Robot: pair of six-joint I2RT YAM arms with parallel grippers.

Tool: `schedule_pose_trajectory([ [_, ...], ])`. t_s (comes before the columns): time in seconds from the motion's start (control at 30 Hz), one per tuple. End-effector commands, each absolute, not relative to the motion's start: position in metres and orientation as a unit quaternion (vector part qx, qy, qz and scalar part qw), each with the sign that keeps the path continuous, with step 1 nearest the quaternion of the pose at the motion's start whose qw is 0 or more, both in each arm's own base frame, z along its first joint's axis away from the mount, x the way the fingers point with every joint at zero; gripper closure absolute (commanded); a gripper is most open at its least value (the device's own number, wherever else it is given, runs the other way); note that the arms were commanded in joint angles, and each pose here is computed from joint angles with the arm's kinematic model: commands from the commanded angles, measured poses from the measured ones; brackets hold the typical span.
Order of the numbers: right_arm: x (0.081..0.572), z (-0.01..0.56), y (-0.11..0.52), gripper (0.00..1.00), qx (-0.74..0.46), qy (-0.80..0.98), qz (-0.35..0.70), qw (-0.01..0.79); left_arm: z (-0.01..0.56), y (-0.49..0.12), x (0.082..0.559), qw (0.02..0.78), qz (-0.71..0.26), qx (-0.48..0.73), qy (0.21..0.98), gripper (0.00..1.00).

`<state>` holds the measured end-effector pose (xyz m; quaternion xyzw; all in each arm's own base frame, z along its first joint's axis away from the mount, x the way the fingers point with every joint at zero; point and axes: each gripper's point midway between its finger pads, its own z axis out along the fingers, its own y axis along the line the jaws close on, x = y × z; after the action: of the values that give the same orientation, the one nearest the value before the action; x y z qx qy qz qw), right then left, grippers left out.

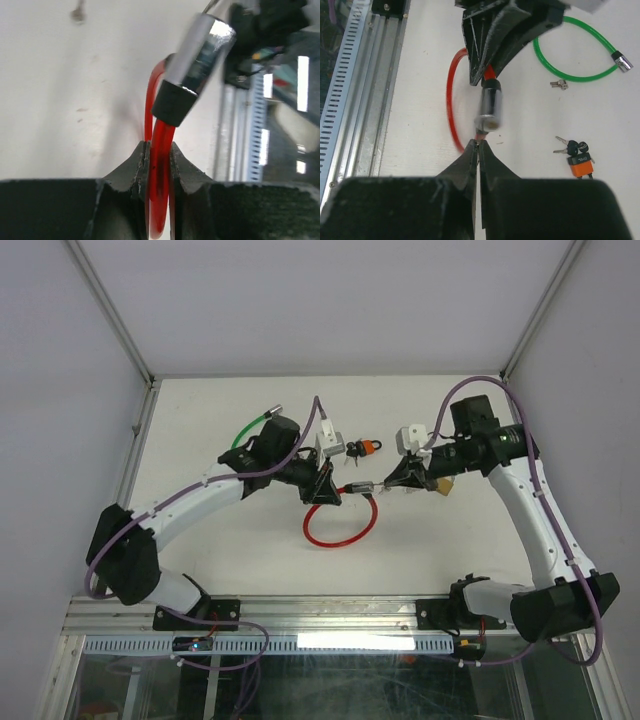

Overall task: Lock with the key
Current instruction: Lock the lock, then place the lock at the center of the board.

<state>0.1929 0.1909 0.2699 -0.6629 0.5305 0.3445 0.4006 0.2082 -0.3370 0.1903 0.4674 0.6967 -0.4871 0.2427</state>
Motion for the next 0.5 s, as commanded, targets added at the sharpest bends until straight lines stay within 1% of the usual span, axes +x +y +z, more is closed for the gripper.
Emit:
schedule_pose_trajectory([
  [0.0,0.188,0.300,0.191,1.00,-0.608,0.534,0.397,0.434,0.191,-0.285,0.271,0.442,-0.245,0.414,0.757,1.00],
  [0.07,0.187,0.298,0.191,1.00,-0.598,0.531,0.411,0.438,0.193,-0.284,0.261,0.472,-0.237,0.431,0.732,1.00],
  [0.17,0.188,0.295,0.191,1.00,-0.596,0.530,0.414,0.439,0.193,-0.288,0.250,0.468,-0.257,0.436,0.724,1.00],
  [0.27,0.193,0.297,0.187,1.00,-0.586,0.535,0.413,0.447,0.206,-0.299,0.230,0.436,-0.344,0.428,0.713,1.00],
  [0.33,0.202,0.299,0.181,1.00,-0.553,0.550,0.422,0.462,0.219,-0.300,0.223,0.421,-0.396,0.400,0.711,1.00],
  [0.4,0.210,0.298,0.172,1.00,-0.513,0.562,0.438,0.477,0.234,-0.298,0.222,0.425,-0.448,0.358,0.701,1.00],
  [0.47,0.216,0.289,0.166,1.00,-0.474,0.577,0.464,0.477,0.242,-0.297,0.216,0.425,-0.503,0.318,0.683,1.00],
])
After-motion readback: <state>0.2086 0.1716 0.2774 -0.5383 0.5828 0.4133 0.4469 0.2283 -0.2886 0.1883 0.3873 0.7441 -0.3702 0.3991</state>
